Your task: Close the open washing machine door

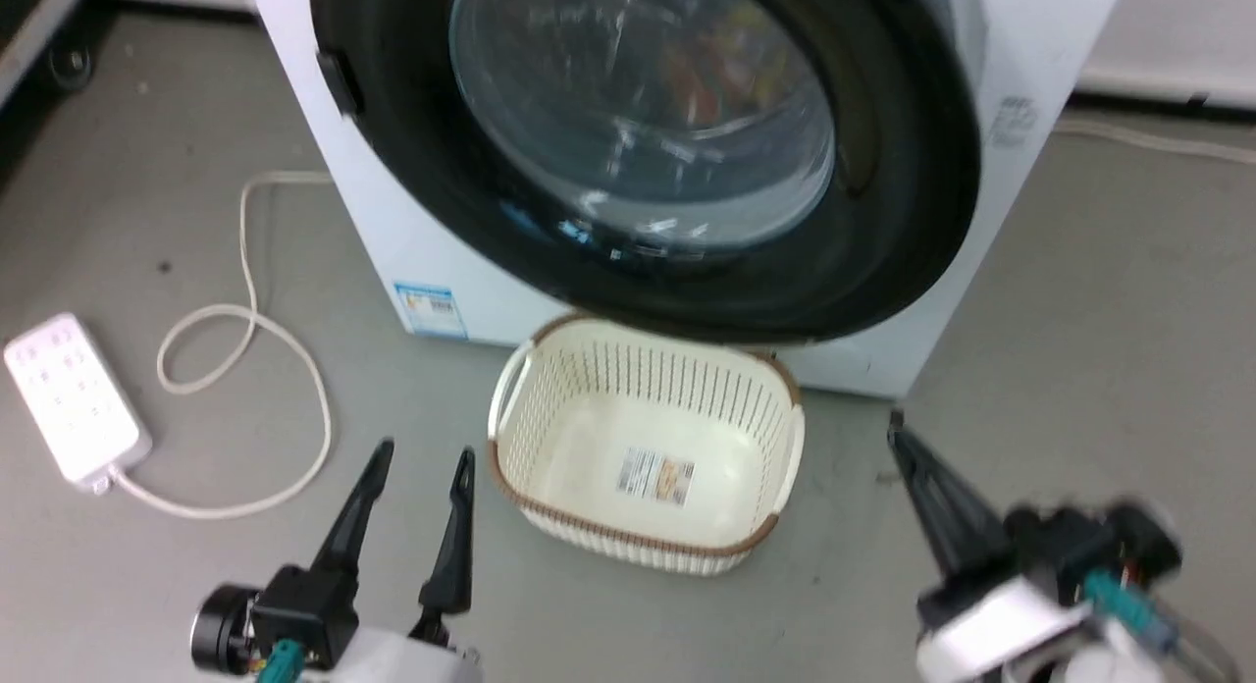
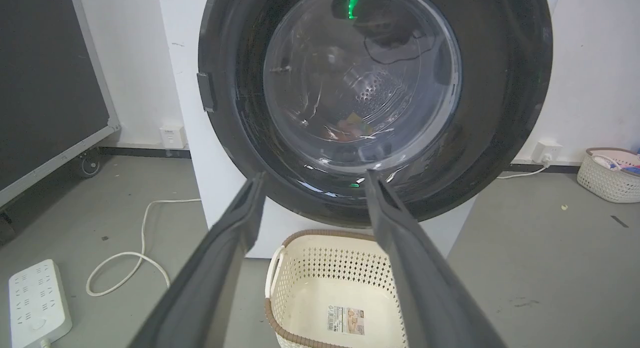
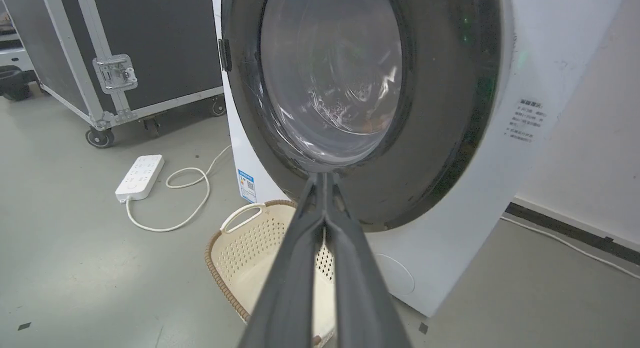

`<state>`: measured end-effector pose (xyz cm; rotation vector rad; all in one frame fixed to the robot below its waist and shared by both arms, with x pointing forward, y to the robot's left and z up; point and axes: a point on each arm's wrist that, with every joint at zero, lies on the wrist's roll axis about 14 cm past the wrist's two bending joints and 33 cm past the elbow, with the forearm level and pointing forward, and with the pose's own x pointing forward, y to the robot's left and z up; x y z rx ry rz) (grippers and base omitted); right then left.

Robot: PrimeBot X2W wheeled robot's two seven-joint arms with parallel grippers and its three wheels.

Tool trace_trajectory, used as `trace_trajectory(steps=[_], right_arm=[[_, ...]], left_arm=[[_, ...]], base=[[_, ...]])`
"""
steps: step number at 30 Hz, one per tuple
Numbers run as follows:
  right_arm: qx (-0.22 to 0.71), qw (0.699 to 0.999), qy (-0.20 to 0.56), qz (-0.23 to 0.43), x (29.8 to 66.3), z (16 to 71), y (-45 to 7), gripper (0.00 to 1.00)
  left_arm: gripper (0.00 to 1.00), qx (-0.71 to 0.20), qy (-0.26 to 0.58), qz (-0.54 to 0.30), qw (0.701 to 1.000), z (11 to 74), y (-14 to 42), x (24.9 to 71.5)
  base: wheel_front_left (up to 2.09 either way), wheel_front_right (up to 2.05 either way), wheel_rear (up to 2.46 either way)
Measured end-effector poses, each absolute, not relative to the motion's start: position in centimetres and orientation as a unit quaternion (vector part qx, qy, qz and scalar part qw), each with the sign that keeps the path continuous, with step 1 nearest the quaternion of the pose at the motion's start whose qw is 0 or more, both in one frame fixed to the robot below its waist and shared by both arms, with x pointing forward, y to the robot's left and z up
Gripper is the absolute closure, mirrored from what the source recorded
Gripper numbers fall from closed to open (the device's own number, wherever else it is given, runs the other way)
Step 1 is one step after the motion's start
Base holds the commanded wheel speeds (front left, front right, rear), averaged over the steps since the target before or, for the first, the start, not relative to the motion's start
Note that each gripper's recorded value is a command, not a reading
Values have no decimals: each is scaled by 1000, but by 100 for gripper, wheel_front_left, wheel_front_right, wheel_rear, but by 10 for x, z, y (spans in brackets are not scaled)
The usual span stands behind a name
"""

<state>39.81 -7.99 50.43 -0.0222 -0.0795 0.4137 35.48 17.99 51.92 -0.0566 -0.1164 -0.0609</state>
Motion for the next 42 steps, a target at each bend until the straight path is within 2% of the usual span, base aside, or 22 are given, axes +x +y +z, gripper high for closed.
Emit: trace_trajectory(steps=[5,6,7,10,11,12,13,14,15,20,24,28,34,42], right_arm=[[-42,967,-47,246,441,513,-74,100],[-63,961,-43,265,460,513,-73,100],[-63,961,-43,265,460,513,-73,100],[-81,955,-37,281,490,512,-74,100],[-81,955,-29,285,509,509,-75,100],[-81,955,-29,285,509,509,-75,100],[-80,954,-23,289,528,507,-75,100],[-80,954,-23,289,528,507,-75,100],[-73,955,-18,288,547,505,-74,100],[-59,957,-14,282,586,504,-72,100],[-45,962,-13,269,606,504,-73,100],[-26,974,-9,225,640,509,-89,100],[4,979,2,202,656,503,-89,100],[13,982,-2,188,652,509,-91,100]], left_arm=[[0,-25,-59,-29,998,518,181,375],[0,-22,-58,-28,998,517,182,383],[0,-22,-58,-28,998,517,182,383],[0,-21,-54,-23,998,513,184,394],[0,-20,-49,-19,998,508,186,402],[0,-20,-49,-19,998,508,186,402],[0,-18,-43,-15,999,503,189,408],[0,-18,-43,-15,999,503,189,408],[0,-16,-37,-12,999,497,191,413],[0,-11,-22,-6,1000,486,195,418],[0,-12,-14,2,1000,481,199,419],[0,-12,-7,8,1000,475,201,420],[0,-10,-5,10,1000,474,201,422],[0,-13,-14,4,1000,480,197,423]], base=[[0,0,0],[0,0,0],[0,0,0],[0,0,0],[0,0,0],[0,0,0],[0,0,0],[0,0,0],[0,0,0],[0,0,0],[0,0,0],[0,0,0],[0,0,0],[0,0,0]])
